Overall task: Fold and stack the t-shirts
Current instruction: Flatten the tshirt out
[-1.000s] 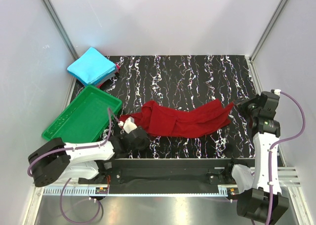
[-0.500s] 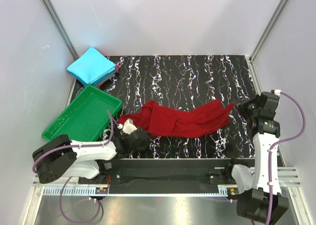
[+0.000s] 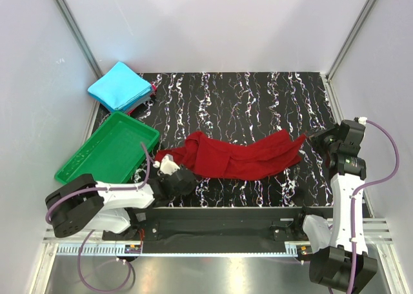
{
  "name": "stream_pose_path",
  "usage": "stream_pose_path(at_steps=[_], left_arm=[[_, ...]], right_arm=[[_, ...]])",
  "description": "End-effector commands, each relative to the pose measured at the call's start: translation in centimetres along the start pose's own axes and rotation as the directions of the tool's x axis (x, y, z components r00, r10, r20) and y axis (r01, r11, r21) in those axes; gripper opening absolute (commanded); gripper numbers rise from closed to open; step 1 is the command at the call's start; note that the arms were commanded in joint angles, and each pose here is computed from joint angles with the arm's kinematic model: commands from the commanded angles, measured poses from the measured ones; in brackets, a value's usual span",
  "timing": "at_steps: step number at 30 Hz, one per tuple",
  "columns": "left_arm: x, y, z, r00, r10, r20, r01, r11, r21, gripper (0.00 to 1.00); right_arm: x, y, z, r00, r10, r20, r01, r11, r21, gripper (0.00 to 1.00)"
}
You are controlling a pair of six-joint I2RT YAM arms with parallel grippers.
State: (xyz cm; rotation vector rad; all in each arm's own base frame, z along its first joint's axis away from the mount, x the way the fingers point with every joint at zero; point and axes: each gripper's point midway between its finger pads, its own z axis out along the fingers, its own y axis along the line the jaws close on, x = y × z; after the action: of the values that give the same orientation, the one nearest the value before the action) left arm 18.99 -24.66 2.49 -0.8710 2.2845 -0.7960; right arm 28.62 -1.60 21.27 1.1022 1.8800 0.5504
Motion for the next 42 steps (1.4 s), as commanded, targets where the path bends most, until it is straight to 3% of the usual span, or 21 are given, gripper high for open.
stream_pose_path(at_steps=[1, 19, 27, 37, 42], left_arm=[[-0.7, -2.4, 0.3, 0.999, 0.003, 0.047, -0.005, 0.999, 0.054, 0.34], [-1.5, -2.9, 0.9, 0.997, -0.015, 0.081, 0.010, 0.998, 0.065, 0.31], [-1.6, -3.0, 1.2, 0.997, -0.012, 0.080, 0.007, 0.998, 0.063, 0.25], [-1.4, -3.1, 2.0, 0.998, 0.000, 0.060, -0.003, 0.999, 0.053, 0.27], [-1.2, -3.2, 2.2, 0.999, -0.001, 0.047, -0.002, 0.998, 0.057, 0.21]], right_arm=[[-1.5, 0.9, -0.3, 0.998, -0.023, 0.063, 0.025, 0.999, -0.026, 0.00], [-1.1, 0.2, 0.0, 0.998, -0.023, 0.059, 0.023, 1.000, -0.012, 0.00], [-1.2, 0.0, 0.3, 0.998, -0.029, 0.056, 0.029, 1.000, -0.004, 0.00], [-1.1, -0.1, 0.5, 0.998, -0.029, 0.056, 0.029, 1.000, -0.004, 0.00], [-1.1, -0.2, 0.5, 0.998, -0.029, 0.056, 0.029, 1.000, -0.001, 0.00]])
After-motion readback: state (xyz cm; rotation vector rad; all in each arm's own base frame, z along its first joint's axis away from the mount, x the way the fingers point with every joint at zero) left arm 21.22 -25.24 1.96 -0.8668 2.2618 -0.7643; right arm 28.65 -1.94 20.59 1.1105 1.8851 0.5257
